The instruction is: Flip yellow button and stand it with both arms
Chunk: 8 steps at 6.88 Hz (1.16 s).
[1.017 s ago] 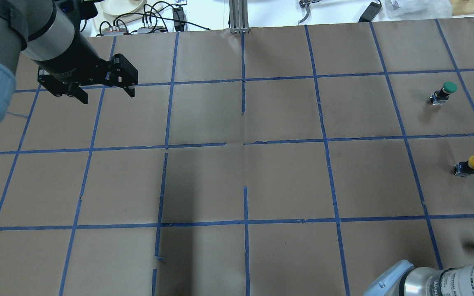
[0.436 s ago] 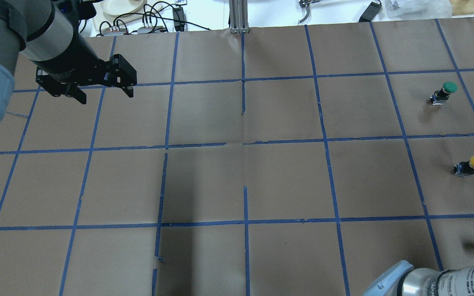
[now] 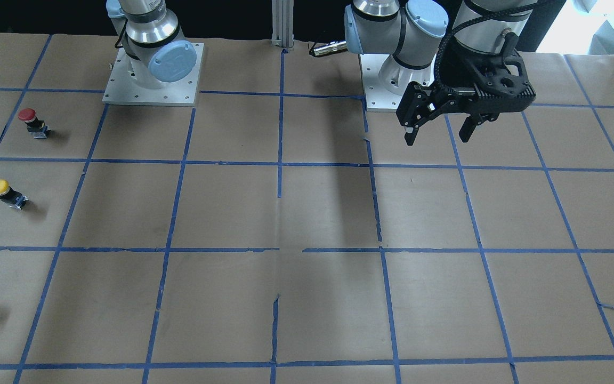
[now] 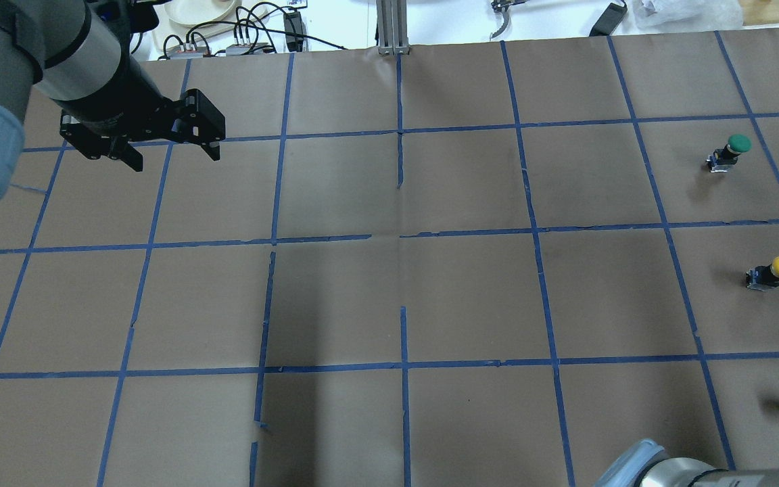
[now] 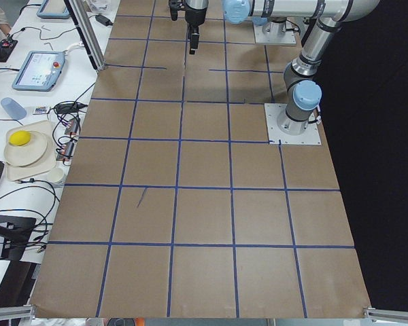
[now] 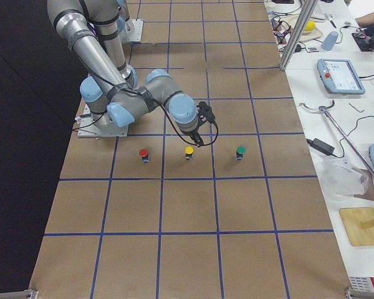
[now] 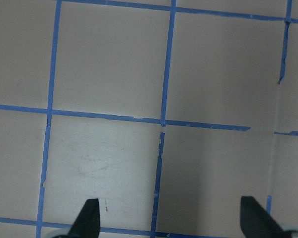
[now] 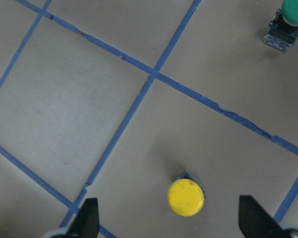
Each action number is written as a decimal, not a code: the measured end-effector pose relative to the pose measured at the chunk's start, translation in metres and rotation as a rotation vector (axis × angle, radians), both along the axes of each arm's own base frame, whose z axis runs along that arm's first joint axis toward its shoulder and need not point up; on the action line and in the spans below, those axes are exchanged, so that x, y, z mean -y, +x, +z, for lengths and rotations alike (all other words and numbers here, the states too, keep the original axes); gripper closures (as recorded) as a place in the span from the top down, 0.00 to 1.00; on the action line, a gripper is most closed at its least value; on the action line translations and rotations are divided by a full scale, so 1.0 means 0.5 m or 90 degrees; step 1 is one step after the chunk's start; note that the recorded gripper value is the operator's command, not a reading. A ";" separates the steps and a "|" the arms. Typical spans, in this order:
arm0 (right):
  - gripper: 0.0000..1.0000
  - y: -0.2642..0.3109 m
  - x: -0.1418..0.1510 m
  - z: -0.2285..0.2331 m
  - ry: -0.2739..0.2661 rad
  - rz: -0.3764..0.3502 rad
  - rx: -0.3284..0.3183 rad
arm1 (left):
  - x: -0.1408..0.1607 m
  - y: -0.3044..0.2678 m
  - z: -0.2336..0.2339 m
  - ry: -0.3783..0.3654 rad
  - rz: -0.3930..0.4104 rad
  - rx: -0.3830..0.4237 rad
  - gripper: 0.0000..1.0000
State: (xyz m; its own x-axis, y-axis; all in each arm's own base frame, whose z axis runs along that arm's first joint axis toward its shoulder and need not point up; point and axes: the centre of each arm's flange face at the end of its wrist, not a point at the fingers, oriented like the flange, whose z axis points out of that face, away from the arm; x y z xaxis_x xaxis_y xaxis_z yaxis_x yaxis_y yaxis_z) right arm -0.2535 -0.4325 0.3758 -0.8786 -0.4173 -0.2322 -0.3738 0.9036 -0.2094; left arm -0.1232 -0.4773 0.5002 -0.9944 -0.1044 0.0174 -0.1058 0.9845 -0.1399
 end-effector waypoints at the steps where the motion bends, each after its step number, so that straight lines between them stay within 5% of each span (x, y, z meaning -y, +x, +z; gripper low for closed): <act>1: 1.00 0.092 -0.004 0.076 0.055 -0.086 -0.016 | -0.001 0.000 0.001 0.000 0.000 0.001 1.00; 5: 1.00 0.521 -0.056 0.275 0.171 -0.422 -0.086 | -0.001 0.002 0.002 0.000 0.002 0.002 1.00; 6: 1.00 0.592 -0.040 0.276 0.181 -0.456 -0.094 | -0.001 0.003 0.001 0.000 0.002 0.002 1.00; 8: 1.00 0.686 0.020 0.268 0.165 -0.437 -0.134 | -0.001 0.003 0.001 0.000 0.001 0.003 1.00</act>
State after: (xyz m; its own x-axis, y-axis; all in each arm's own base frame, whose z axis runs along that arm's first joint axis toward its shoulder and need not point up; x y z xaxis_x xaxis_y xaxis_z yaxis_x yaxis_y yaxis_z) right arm 0.0894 -0.4423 0.5098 -0.9579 0.2833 -0.0467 0.2807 0.9582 0.0550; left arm -0.1216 -0.4771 0.5009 -0.9942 -0.1065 0.0132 -0.1073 0.9843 -0.1404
